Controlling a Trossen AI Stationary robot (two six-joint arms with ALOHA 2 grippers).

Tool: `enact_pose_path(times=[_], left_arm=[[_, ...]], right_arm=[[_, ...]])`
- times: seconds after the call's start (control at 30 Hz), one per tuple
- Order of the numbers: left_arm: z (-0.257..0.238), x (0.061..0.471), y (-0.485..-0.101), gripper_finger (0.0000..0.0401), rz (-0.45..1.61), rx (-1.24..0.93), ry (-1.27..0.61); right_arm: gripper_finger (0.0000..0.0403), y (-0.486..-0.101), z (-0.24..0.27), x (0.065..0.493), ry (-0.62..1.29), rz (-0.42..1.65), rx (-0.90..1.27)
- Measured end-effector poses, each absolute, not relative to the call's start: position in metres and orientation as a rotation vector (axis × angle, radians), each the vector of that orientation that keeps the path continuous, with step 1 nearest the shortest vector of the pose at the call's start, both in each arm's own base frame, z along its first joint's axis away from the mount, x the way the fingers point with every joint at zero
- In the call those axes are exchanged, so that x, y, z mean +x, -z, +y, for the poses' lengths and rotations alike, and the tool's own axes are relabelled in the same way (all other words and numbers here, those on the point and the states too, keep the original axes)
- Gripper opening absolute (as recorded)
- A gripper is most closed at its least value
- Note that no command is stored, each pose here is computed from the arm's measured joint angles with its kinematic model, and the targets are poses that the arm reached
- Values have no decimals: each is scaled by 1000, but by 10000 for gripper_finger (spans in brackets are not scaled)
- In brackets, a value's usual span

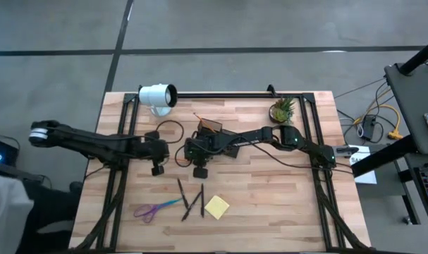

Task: Pick and place office supplies into organizer
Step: Put the orange pencil into the black desk organizer

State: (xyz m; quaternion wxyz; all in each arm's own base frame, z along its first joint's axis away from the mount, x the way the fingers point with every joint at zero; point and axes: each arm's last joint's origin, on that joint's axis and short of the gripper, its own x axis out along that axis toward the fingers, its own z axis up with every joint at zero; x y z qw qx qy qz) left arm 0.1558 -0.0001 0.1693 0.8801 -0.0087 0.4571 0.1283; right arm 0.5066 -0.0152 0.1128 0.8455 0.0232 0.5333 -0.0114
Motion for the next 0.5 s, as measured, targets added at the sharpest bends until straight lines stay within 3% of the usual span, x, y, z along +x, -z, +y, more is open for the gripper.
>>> enact_pose_path(times=[0.27, 0.5], left_arm=[[-2, 166, -157, 37, 1096, -48, -197], [-3, 176, -173, 98, 1051, -67, -193]], right_arm=[[8, -113, -15, 506, 8, 1128, 3], [8, -113, -16, 506, -5, 1129, -18]])
